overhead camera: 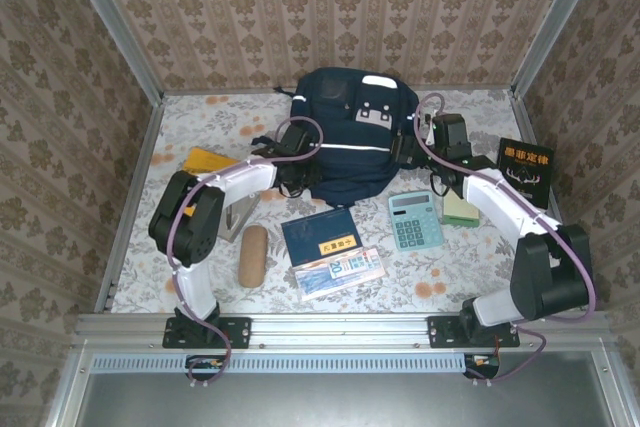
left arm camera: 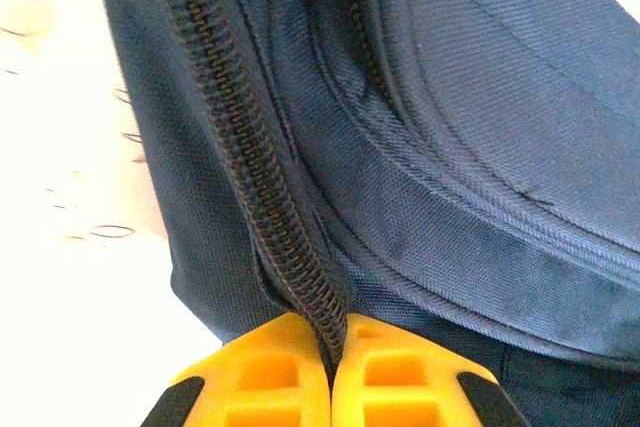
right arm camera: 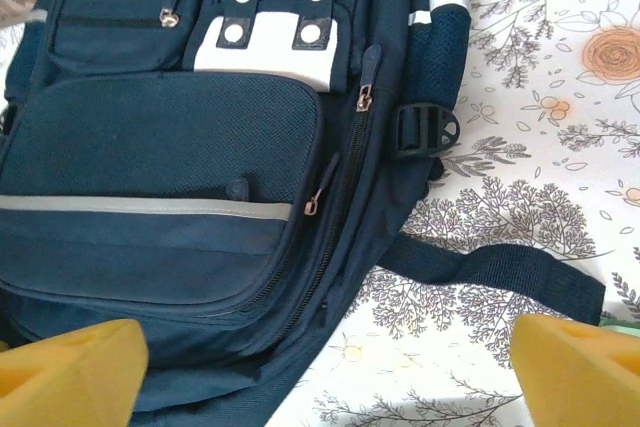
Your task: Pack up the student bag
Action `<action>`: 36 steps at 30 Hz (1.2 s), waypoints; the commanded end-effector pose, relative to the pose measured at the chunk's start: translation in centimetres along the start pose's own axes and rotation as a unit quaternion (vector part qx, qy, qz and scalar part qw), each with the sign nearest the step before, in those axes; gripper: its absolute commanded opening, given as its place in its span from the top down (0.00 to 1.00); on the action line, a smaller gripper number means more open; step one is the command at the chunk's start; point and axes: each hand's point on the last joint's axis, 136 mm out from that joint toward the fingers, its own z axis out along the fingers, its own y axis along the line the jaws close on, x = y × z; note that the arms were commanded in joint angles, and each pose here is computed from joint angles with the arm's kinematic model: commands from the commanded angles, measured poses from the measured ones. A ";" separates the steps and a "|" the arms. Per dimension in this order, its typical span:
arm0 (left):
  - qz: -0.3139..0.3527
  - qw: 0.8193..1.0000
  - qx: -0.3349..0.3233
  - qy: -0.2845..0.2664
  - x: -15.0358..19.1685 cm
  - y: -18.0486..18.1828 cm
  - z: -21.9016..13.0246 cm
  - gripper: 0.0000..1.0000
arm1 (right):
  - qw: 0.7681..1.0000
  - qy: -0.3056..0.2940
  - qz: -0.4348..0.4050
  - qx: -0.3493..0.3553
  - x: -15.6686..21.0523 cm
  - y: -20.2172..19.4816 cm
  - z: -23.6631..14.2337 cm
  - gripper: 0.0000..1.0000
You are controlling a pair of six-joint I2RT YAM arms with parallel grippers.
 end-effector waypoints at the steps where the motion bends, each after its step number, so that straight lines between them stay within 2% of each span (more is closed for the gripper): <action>1: 0.000 0.999 -0.023 -0.033 -3.5 2.0 -2.4 1.00 | 0.999 0.028 -0.017 -0.027 0.5 1.3 0.5 0.16; 6: 0.000 0.999 -0.031 -0.037 -5.3 4.6 -3.9 1.00 | 0.997 0.050 -0.027 -0.049 1.3 2.6 1.2 0.26; 8: 0.000 0.999 -0.027 -0.036 -5.5 4.7 -4.3 1.00 | 0.997 0.053 -0.030 -0.056 1.5 3.0 1.4 0.34; 11: 0.010 0.999 -0.013 -0.042 -5.7 4.1 -4.9 1.00 | 0.996 0.061 -0.029 -0.064 1.9 3.4 1.8 0.52; 13: 0.018 0.999 -0.007 -0.046 -5.8 3.7 -5.1 1.00 | 0.995 0.066 -0.029 -0.066 2.2 3.7 2.1 0.56; 15: 0.024 0.999 -0.008 -0.046 -5.8 3.7 -5.3 1.00 | 0.995 0.072 -0.027 -0.067 2.5 3.9 2.5 0.65; 20: 0.029 0.999 -0.009 -0.045 -5.6 4.1 -5.6 1.00 | 0.994 0.090 -0.025 -0.061 3.1 3.9 3.9 0.65; 25: 0.032 0.998 -0.003 -0.048 -5.8 3.9 -6.1 1.00 | 0.992 0.117 -0.015 -0.034 4.0 2.8 6.4 0.58; 31: 0.035 0.998 -0.006 -0.047 -5.9 3.9 -6.1 1.00 | 0.986 0.163 0.026 -0.018 5.5 1.6 9.5 0.55; 32: 0.038 0.998 -0.009 -0.047 -5.9 4.0 -6.2 0.94 | 0.986 0.165 0.033 -0.019 5.6 1.5 9.9 0.55; 34: 0.049 0.998 -0.020 -0.043 -5.9 4.2 -6.4 0.70 | 0.984 0.170 0.047 -0.028 5.6 1.6 10.4 0.55; 35: 0.058 0.997 -0.030 -0.043 -6.0 4.3 -6.7 0.62 | 0.983 0.171 0.052 -0.030 5.4 1.6 10.4 0.55; 36: 0.076 0.995 -0.048 -0.043 -6.0 4.4 -7.0 0.61 | 0.983 0.170 0.056 -0.032 5.3 1.7 10.3 0.55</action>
